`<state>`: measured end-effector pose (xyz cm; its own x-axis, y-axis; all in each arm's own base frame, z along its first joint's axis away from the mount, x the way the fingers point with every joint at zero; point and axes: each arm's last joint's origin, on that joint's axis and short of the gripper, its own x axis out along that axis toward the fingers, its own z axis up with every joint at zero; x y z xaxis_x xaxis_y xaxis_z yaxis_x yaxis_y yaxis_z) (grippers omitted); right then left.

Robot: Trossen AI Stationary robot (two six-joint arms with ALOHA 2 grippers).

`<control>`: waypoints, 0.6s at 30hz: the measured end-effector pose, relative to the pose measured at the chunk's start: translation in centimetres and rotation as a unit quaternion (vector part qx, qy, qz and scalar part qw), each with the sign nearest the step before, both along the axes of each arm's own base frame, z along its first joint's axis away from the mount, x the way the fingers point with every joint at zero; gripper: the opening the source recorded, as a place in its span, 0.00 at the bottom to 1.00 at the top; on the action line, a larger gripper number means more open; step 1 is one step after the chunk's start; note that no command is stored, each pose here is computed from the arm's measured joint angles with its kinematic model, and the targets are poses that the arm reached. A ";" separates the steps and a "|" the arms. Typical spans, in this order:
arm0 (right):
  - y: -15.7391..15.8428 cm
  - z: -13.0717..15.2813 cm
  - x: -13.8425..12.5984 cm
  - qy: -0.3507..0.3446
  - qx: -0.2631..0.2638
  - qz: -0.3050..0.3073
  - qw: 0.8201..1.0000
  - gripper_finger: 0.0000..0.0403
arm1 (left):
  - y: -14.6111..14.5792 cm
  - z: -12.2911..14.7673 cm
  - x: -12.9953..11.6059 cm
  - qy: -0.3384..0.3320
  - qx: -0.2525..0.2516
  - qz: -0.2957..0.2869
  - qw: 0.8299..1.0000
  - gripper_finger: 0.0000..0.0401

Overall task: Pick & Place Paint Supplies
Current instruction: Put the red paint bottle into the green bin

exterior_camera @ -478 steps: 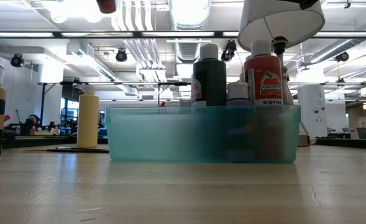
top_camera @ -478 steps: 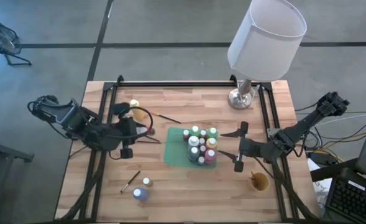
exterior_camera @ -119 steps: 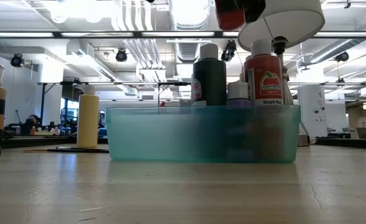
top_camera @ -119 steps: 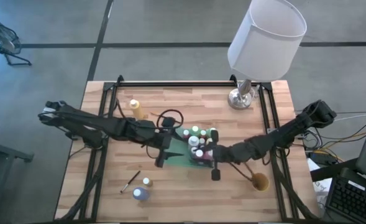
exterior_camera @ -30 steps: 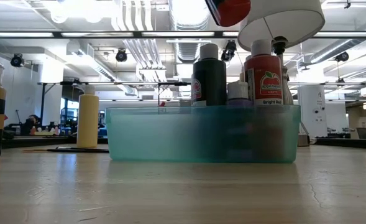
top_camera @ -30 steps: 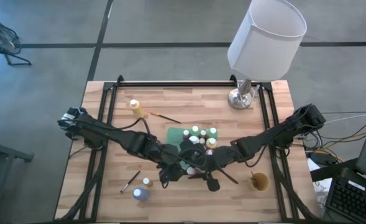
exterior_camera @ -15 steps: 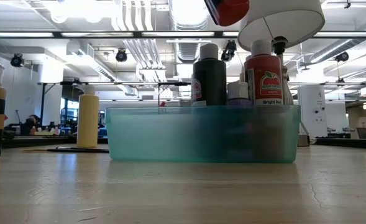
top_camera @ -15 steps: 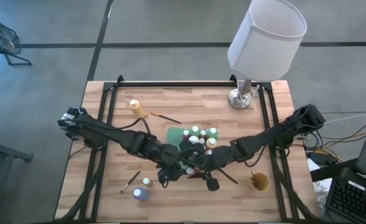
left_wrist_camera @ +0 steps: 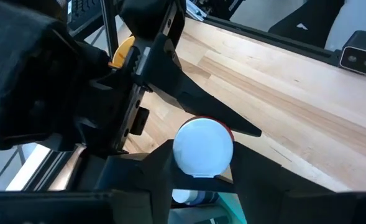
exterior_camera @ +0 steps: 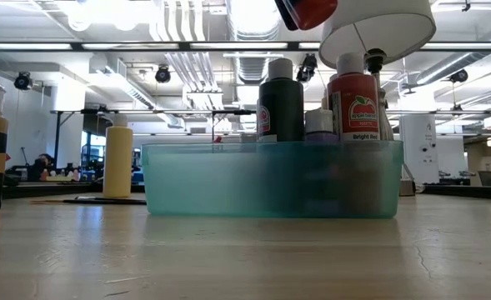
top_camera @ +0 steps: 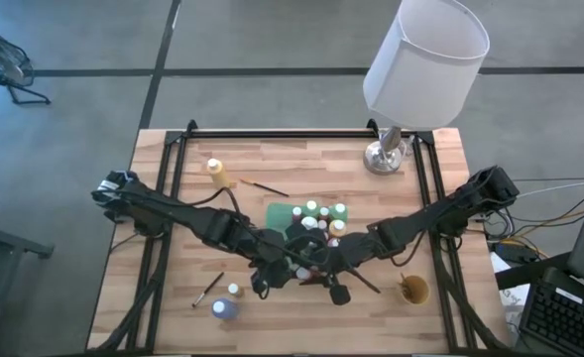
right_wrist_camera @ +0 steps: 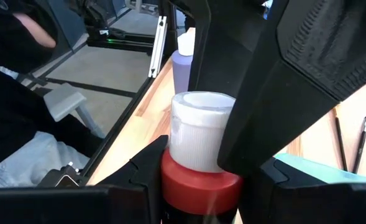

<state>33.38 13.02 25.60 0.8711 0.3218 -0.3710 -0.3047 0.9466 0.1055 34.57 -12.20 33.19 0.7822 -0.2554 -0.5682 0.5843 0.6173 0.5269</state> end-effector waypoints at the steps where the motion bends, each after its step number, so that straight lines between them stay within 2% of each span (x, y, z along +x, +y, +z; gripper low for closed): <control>1: 0.0 0.0 0.0 0.000 0.000 0.000 1.000 0.34 | 0.0 0.0 0.0 0.000 -0.001 0.000 1.000 0.40; 9: 0.0 0.1 0.0 -0.001 0.000 0.000 1.000 0.34 | 0.0 0.2 0.1 -0.005 -0.008 0.001 1.000 0.46; 18: -0.4 0.3 0.2 -0.005 0.001 -0.008 1.000 0.34 | -0.1 0.4 0.2 -0.018 -0.014 -0.003 1.000 0.46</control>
<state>33.54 12.58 25.88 0.8793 0.3089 -0.3627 -0.2911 0.9510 0.1042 34.76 -12.35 33.61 0.8006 -0.2760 -0.5319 0.5690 0.6287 0.5301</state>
